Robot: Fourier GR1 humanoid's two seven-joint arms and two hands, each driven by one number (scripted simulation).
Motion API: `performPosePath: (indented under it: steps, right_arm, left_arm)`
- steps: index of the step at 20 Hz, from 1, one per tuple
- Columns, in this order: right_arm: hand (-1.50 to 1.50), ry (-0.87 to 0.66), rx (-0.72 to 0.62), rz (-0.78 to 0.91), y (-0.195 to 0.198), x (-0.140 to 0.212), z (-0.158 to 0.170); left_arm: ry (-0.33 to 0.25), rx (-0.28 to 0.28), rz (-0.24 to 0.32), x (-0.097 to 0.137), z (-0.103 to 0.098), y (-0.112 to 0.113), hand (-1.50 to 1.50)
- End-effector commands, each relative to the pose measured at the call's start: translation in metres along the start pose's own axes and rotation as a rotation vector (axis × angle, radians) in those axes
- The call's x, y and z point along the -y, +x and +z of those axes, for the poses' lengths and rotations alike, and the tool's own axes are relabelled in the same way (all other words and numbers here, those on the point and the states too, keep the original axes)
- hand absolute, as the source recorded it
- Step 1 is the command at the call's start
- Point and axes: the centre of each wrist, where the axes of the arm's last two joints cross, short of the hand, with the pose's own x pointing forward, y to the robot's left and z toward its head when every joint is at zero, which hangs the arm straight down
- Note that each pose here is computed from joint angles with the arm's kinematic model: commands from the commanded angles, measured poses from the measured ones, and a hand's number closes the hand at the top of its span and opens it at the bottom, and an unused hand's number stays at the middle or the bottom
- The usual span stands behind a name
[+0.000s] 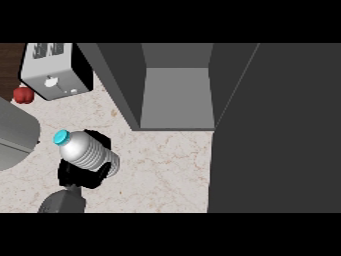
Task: Pick up the bottled water, place it into the cabinet and close the cabinet
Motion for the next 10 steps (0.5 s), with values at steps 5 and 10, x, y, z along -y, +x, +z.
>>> performPosePath:
  steps: [5,10]
  right_arm:
    - [-1.5,0.01,-0.004,-0.022,-0.015,-0.005,0.006]
    - [-1.5,0.008,0.004,-0.013,-0.005,-0.005,0.008]
  left_arm:
    - [-0.055,0.059,-0.067,0.073,-0.041,0.032,1.5]
    - [-0.035,0.058,-0.111,0.121,-0.066,0.044,1.5]
